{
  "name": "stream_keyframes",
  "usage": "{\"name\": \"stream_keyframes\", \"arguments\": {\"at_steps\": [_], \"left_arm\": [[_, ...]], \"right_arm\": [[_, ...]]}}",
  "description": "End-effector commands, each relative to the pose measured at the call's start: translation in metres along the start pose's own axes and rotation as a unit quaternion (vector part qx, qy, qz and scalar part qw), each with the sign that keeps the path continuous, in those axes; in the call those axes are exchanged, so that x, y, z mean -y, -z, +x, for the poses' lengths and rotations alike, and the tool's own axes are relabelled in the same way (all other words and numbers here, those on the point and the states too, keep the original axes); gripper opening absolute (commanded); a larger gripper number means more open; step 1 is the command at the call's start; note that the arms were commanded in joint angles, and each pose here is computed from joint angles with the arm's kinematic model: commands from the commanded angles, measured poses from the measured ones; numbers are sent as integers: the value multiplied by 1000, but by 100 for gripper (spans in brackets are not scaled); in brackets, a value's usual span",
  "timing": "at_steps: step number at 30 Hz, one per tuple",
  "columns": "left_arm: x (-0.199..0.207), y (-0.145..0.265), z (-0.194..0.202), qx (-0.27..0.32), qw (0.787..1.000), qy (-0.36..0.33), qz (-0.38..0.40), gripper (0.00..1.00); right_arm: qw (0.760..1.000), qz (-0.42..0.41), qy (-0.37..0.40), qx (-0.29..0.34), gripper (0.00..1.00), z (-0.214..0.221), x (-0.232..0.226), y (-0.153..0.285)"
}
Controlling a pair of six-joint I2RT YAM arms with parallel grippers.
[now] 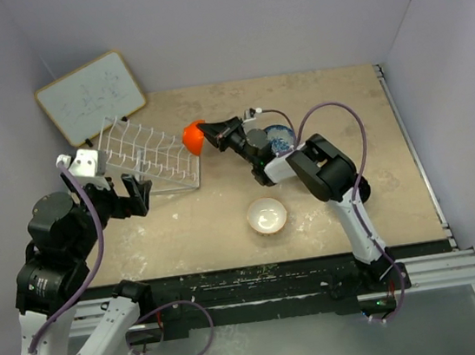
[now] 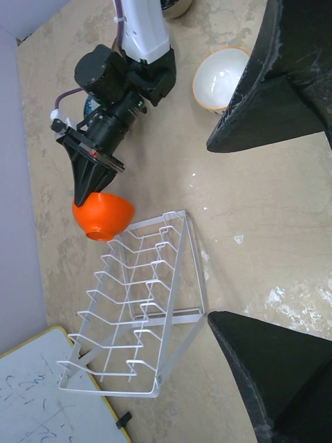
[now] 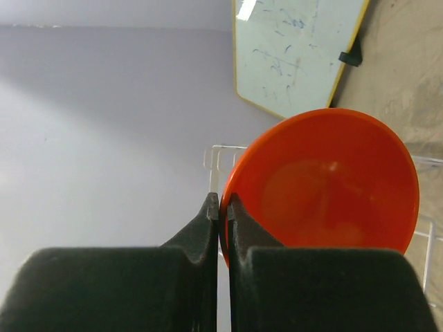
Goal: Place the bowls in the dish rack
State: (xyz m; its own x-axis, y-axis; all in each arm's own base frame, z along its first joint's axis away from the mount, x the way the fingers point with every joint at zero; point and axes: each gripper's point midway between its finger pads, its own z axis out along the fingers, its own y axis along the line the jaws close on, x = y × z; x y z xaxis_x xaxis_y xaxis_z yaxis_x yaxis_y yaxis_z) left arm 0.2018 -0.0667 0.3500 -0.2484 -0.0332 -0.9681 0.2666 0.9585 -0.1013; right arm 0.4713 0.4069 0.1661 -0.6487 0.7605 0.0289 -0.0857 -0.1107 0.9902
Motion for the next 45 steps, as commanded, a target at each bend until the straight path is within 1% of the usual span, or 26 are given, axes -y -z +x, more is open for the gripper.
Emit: {"name": "stream_keyframes", "arguments": {"at_steps": [1,6,9,14,17,20,25,31,34,36,38,42,45], "left_arm": [[2,-3,-14,25,1000,-7,4,99],[3,-6,-13,22,1000,-5,7,99],[4,-7,-13,21,1000,-3,8,99],[4,-8,-13,23,1000,-3,9,99],[5,-8,-12,21,1000,-2,11,99],[5,-10,-11,22,1000,0,13,99],[4,-10,-8,17,1000,-2,10,99],[3,-10,-7,17,1000,-2,7,99],[3,-12,-6,15,1000,-2,8,99],[3,-12,-5,15,1000,-2,9,99],[3,-12,-6,17,1000,-2,8,99],[3,-12,-6,17,1000,-2,9,99],[3,-11,-7,19,1000,-2,8,99]], "right_arm": [[990,-136,-19,-23,0,19,-57,18],[980,-193,-44,-34,0,27,-80,34],[978,-198,-47,-41,0,31,-89,36],[982,-172,-50,-57,0,39,-81,38],[986,-142,-62,-65,0,42,-63,41],[983,-144,-75,-84,0,47,-51,42],[980,-150,-83,-98,0,52,-47,40],[982,-108,-89,-128,0,62,-30,32],[981,-100,-103,-131,0,62,-24,30],[979,-94,-110,-144,0,66,-22,30],[980,-76,-108,-150,4,69,-18,28],[983,-44,-102,-145,4,69,-12,26],[984,-28,-98,-145,7,70,-11,27]]}}
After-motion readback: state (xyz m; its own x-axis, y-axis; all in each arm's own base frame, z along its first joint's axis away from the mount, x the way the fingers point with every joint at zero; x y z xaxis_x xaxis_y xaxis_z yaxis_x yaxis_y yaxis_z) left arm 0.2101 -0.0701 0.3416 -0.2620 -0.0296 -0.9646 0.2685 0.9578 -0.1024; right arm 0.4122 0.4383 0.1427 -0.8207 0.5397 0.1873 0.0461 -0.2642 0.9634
